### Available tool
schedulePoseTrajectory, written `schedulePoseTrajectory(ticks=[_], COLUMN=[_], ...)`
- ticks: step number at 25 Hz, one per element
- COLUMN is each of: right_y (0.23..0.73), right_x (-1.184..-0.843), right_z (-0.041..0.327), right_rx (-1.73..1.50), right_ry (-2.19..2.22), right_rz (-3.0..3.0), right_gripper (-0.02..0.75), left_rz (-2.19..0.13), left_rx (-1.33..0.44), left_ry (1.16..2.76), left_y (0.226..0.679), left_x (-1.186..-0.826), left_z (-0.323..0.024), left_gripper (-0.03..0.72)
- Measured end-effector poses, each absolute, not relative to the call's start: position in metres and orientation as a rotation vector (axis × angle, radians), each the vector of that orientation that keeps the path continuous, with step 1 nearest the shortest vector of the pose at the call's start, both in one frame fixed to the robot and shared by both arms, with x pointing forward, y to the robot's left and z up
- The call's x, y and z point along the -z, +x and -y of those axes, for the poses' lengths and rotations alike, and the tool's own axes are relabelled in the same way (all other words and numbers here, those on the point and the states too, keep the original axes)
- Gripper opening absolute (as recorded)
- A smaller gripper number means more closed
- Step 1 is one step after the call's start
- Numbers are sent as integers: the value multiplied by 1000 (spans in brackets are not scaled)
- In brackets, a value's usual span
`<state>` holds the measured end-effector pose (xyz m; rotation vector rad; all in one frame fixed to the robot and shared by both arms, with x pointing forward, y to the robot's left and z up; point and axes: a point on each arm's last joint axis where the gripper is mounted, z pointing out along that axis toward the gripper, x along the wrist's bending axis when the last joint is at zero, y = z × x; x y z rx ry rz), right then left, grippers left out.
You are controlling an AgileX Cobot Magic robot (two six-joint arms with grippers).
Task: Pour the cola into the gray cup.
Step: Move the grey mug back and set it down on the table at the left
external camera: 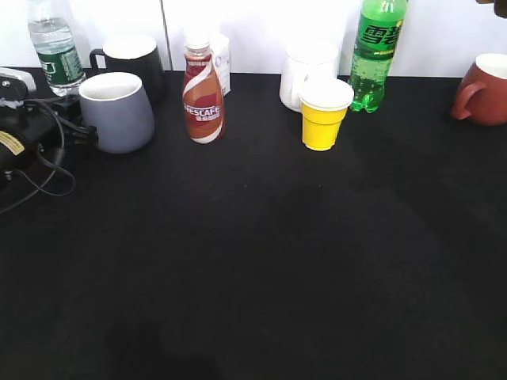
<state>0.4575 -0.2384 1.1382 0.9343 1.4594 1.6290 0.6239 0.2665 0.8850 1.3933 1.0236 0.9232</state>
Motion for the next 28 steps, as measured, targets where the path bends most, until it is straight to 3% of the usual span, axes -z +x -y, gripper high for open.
schedulePoseTrajectory(ticks=[3, 7, 20, 28], right_y=[457, 457, 458, 458], right_x=[-1138, -1138, -1136, -1136], right_z=[238, 238, 240, 240], right_rx=[-1629, -1630, -1597, -1596], right_ry=[934, 933, 955, 954], right_rz=[-1459, -1459, -1466, -1467], right_gripper=[377, 377, 377, 377], left_rz=[-1035, -1025, -1029, -1085], left_rx=[-893, -890, -866, -824], left_ry=[1354, 1318, 1393, 1390], left_y=[624, 625, 623, 588], left_x=[-887, -890, -884, -875], left_z=[-266, -266, -275, -280], left_gripper=[134, 338, 368, 372])
